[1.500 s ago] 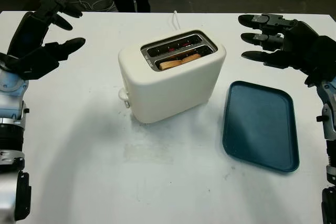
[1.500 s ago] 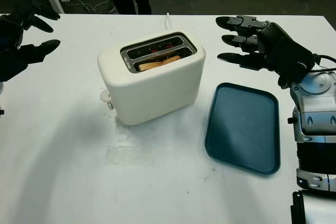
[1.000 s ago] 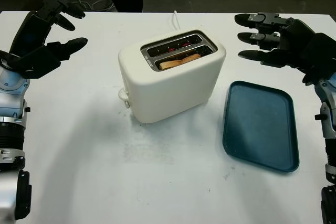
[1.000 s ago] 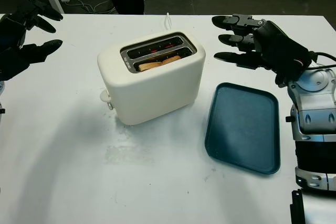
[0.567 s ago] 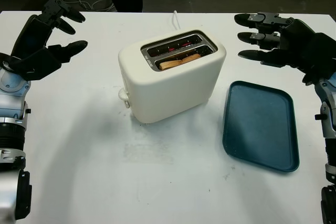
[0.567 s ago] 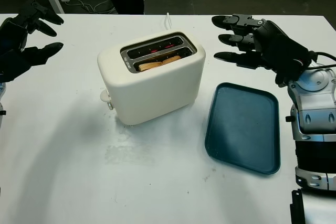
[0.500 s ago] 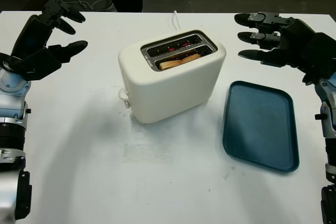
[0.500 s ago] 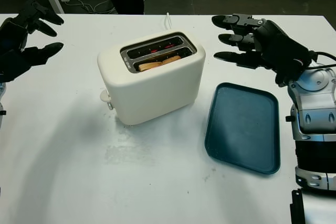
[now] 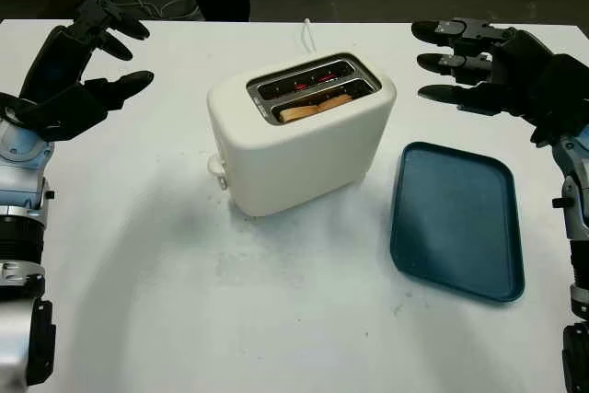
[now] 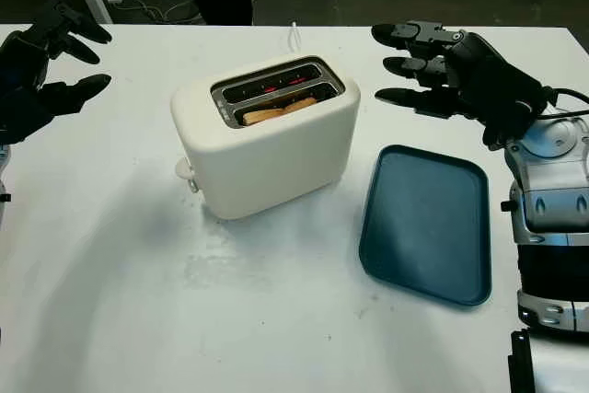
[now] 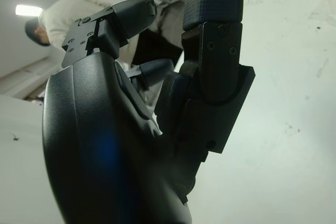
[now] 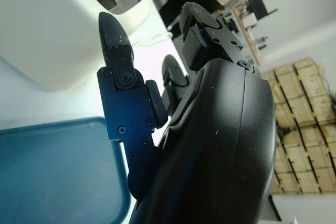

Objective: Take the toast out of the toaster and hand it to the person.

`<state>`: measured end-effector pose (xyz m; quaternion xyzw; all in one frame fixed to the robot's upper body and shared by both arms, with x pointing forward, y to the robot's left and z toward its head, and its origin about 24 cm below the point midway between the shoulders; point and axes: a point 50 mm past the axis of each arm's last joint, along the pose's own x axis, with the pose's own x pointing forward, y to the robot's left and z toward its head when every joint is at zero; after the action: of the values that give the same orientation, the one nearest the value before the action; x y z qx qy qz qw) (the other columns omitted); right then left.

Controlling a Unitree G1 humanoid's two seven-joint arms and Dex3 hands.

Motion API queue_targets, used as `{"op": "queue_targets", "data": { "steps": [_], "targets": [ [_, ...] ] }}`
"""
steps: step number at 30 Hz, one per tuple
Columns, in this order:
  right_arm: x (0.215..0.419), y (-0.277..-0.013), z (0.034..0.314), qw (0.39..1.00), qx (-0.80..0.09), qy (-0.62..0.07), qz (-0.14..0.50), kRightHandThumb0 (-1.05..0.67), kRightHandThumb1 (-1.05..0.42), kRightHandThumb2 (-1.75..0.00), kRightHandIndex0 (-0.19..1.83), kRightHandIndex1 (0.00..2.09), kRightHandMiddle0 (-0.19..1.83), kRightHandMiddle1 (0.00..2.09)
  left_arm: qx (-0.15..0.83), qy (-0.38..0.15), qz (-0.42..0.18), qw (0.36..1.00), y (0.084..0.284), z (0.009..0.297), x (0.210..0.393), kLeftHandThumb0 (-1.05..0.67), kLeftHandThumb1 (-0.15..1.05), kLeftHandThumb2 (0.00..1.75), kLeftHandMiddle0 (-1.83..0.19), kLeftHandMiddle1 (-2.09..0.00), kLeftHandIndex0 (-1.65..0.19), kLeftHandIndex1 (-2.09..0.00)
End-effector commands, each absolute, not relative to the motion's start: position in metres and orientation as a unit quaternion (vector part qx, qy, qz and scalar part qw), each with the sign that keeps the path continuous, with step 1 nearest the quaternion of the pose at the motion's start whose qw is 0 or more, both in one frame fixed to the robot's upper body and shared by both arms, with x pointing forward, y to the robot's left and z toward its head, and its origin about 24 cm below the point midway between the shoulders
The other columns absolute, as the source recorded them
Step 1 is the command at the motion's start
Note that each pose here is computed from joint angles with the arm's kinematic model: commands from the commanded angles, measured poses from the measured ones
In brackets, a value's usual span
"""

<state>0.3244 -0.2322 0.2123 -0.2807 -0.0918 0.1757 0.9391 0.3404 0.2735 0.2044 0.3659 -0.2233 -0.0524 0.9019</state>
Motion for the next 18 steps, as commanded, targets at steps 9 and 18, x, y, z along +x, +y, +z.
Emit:
{"op": "queue_targets", "data": {
  "steps": [9,18],
  "targets": [
    [0.3249,-0.2312,0.2211,0.937,-0.284,-0.103,0.173,-0.45,-0.92,-0.01,0.44,0.01,0.41,0.00,0.360,-0.229,-0.059,0.902,0.2728,0.2068,0.3405,-1.05,0.92,0.41,0.00,-1.68,0.00,-1.52],
    [0.3239,-0.2296,0.2234,0.937,-0.286,-0.107,0.171,-0.40,-0.92,-0.01,0.44,0.00,0.41,0.00,0.362,-0.230,-0.056,0.902,0.2730,0.2062,0.3405,-1.05,0.92,0.43,0.00,-1.69,0.00,-1.51]
  ]
}}
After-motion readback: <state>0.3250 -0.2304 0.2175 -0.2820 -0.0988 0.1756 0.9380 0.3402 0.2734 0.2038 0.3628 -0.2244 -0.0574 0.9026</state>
